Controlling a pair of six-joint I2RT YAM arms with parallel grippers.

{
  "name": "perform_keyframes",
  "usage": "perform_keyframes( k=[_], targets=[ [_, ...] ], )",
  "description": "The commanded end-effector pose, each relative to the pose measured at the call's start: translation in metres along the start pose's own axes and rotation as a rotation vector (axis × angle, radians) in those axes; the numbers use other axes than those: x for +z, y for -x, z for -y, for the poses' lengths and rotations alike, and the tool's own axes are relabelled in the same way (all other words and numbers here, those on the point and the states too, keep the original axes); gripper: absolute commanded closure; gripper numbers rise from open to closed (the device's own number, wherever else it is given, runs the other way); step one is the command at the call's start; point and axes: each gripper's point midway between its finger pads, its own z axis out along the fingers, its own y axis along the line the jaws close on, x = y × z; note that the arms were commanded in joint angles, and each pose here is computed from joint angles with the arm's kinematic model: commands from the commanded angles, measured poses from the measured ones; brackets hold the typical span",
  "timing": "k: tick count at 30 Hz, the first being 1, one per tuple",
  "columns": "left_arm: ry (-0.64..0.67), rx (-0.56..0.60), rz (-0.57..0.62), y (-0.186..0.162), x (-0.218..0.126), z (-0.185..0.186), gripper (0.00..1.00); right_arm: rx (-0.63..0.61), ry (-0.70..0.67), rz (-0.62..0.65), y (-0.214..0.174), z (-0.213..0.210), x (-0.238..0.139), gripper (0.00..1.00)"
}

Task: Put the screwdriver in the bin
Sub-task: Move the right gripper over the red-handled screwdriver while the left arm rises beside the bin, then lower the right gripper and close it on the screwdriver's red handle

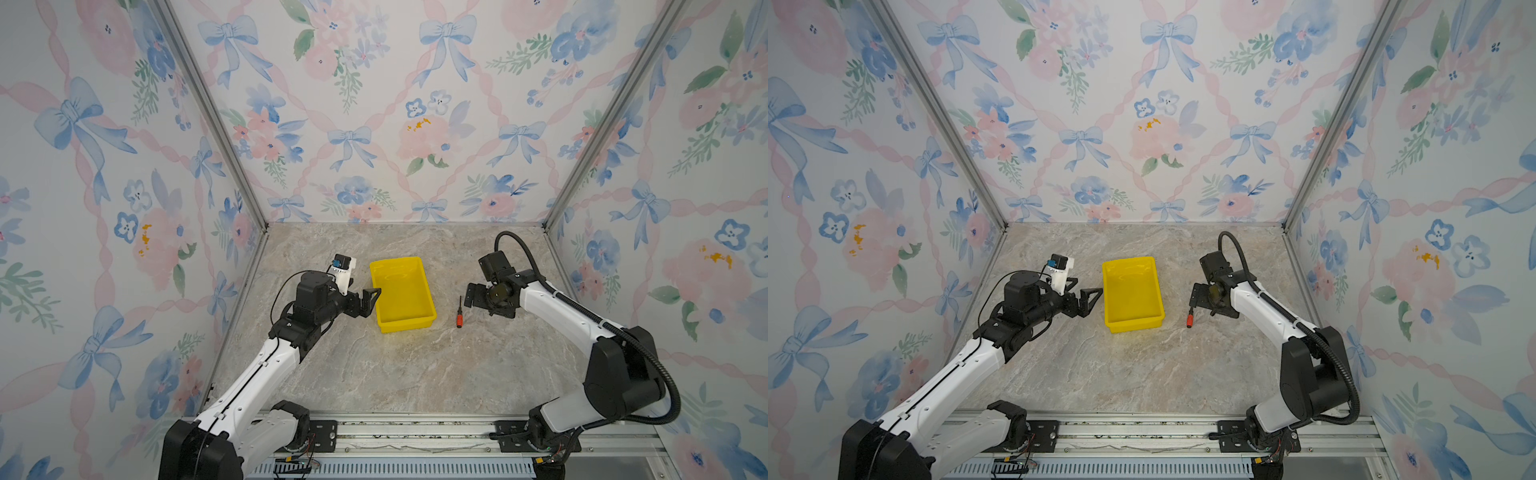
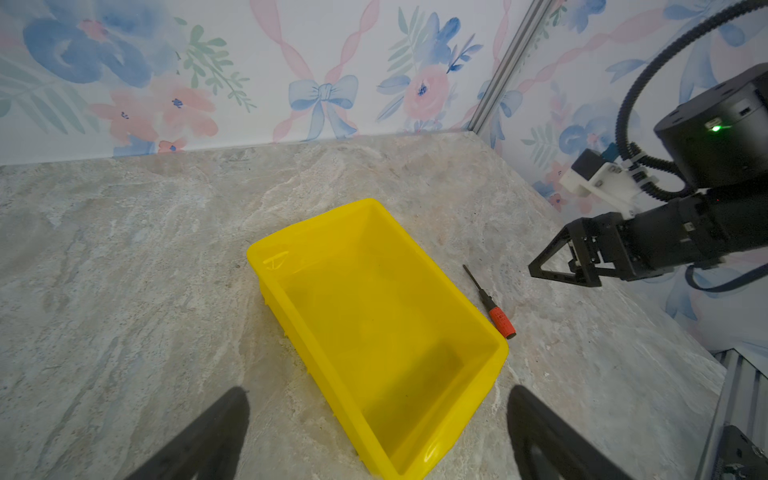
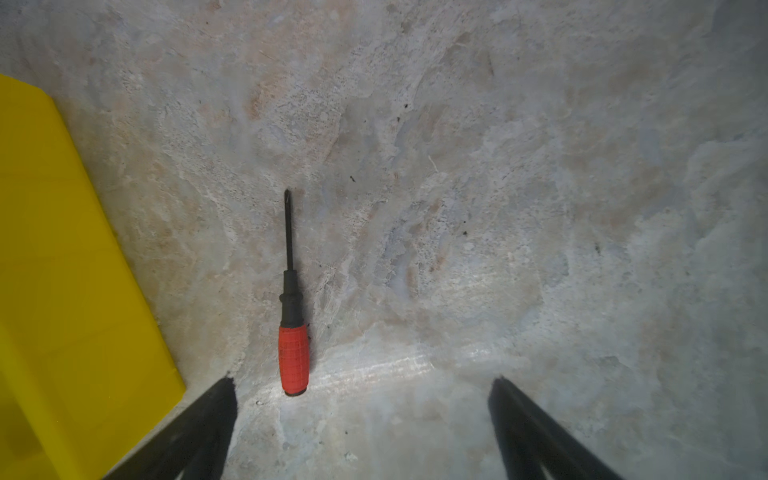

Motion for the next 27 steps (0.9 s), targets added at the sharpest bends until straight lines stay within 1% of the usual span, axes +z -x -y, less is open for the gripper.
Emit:
perform_keyframes(
  k=[1,4,7,10,13,19,27],
  targets=[
    [-0.048,-0.002,-0.01,-0.005,0.001,0.011,0.03,-0.012,0.011,-0.026,-0.002,-0.015,0.006,0.03],
    [-0.064,0.003,-0.021,-0.009,0.004,0.017,0.03,-0.051,0.008,-0.038,-0.003,-0.029,0.012,0.03],
    [-0.097,0.021,-0.021,-0.011,0.005,0.025,0.03,-0.088,-0.019,-0.077,-0.008,-0.038,0.027,0.03],
    [-0.125,0.052,-0.013,-0.011,0.004,0.034,0.03,-0.083,-0.021,-0.097,-0.011,-0.043,0.037,0.03],
    [-0.14,0.068,-0.021,-0.015,0.004,0.038,0.03,-0.069,-0.03,-0.116,-0.013,-0.044,0.047,0.0],
    [-0.146,0.072,-0.033,-0.023,0.006,0.042,0.03,-0.069,-0.048,-0.158,-0.021,-0.044,0.062,0.08],
    [-0.149,0.064,-0.029,-0.024,0.009,0.044,0.03,-0.075,-0.065,-0.186,-0.029,-0.041,0.07,0.28]
  ],
)
